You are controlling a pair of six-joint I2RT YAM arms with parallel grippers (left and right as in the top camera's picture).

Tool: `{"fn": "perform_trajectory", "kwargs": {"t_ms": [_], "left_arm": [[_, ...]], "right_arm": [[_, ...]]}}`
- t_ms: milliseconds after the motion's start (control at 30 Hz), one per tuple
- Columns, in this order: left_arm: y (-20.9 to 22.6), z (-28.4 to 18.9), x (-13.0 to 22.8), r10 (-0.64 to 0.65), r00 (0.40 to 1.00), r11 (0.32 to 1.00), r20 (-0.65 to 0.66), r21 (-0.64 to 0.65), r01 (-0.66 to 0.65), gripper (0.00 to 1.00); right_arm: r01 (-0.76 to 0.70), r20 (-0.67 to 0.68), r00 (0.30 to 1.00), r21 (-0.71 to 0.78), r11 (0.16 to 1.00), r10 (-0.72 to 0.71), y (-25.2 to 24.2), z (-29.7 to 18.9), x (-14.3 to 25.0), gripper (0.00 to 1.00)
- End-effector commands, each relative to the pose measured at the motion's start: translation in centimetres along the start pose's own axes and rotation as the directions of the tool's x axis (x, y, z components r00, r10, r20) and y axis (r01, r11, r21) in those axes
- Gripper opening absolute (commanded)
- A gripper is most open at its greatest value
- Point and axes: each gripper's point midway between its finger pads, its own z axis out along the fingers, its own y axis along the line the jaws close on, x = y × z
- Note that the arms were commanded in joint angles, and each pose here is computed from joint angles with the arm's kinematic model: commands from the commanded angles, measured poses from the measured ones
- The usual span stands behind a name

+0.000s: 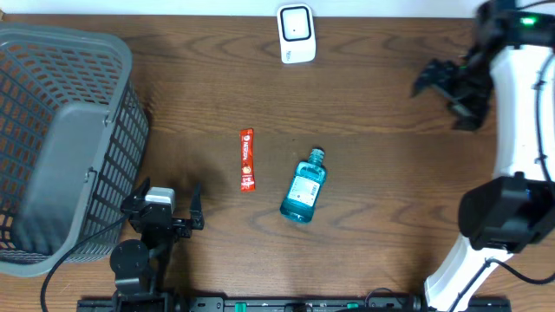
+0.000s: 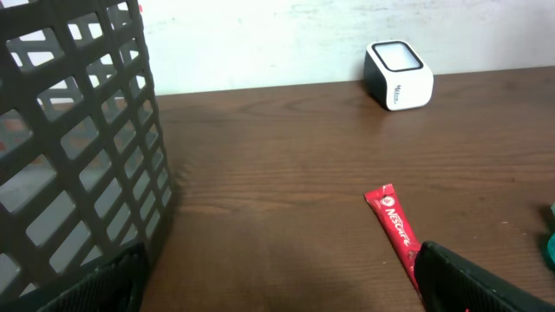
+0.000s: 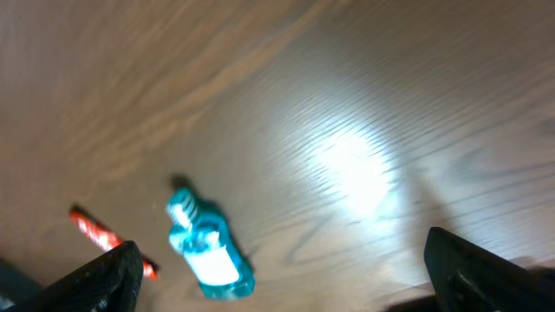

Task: Scan the item barcode
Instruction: 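Reach the right gripper to the Listerine bottle cap and grasp it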

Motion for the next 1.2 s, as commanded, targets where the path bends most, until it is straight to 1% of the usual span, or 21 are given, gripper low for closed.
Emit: {"fn": "perform_trajectory", "kwargs": {"t_ms": [0, 133, 233, 300, 367, 433, 567, 700, 833, 1067, 1167], "left_arm": [[-0.2, 0.1, 1.3, 0.006, 0.999, 1.000, -0.039, 0.009, -0.006, 0.98], [-0.2, 0.1, 1.3, 0.006, 0.999, 1.000, -0.039, 0.009, -0.006, 0.98], [-0.2, 0.1, 1.3, 0.006, 0.999, 1.000, -0.039, 0.009, -0.006, 0.98], [-0.2, 0.1, 1.3, 0.006, 0.999, 1.000, -0.039, 0.009, -0.006, 0.98], [-0.2, 0.1, 1.3, 0.006, 0.999, 1.000, -0.039, 0.009, -0.006, 0.98], [-0.2, 0.1, 1.3, 0.006, 0.999, 1.000, -0.039, 0.009, -0.006, 0.98], [-0.2, 0.1, 1.3, 0.006, 0.999, 1.000, -0.039, 0.009, -0.006, 0.98], [-0.2, 0.1, 1.3, 0.006, 0.999, 1.000, -0.039, 0.009, -0.006, 0.98], [-0.2, 0.1, 1.3, 0.006, 0.999, 1.000, -0.039, 0.009, -0.006, 0.98], [-0.2, 0.1, 1.3, 0.006, 0.999, 1.000, -0.039, 0.009, -0.006, 0.98], [-0.2, 0.1, 1.3, 0.006, 0.999, 1.000, -0.039, 0.009, -0.006, 0.98]], "right_arm": [[0.062, -0.067, 0.996, -0.021, 0.998, -0.063, 3.3, 1.3, 3.7, 0.99], [0.159, -0.095, 0.983, -0.009, 0.987, -0.159, 6.1, 4.0, 6.7, 0.99], [0.196, -0.100, 0.975, -0.010, 0.981, -0.196, 7.9, 6.7, 8.6, 0.99], [0.215, -0.093, 0.972, -0.019, 0.976, -0.216, 9.1, 9.2, 9.7, 0.93], [0.207, -0.098, 0.973, -0.016, 0.978, -0.207, 9.5, 11.0, 10.7, 0.78], [0.203, -0.096, 0.974, -0.018, 0.979, -0.203, 9.9, 12.8, 11.5, 0.72], [0.233, -0.068, 0.970, -0.040, 0.972, -0.235, 10.7, 14.6, 12.0, 0.71], [0.257, -0.018, 0.966, -0.020, 0.966, -0.257, 10.6, 16.4, 11.9, 0.71], [0.241, -0.012, 0.970, -0.028, 0.970, -0.241, 10.4, 17.6, 12.0, 0.68], [0.246, 0.005, 0.969, -0.045, 0.968, -0.246, 10.3, 18.8, 11.9, 0.68], [0.250, 0.010, 0.968, -0.051, 0.967, -0.249, 10.4, 19.2, 11.9, 0.74]]}}
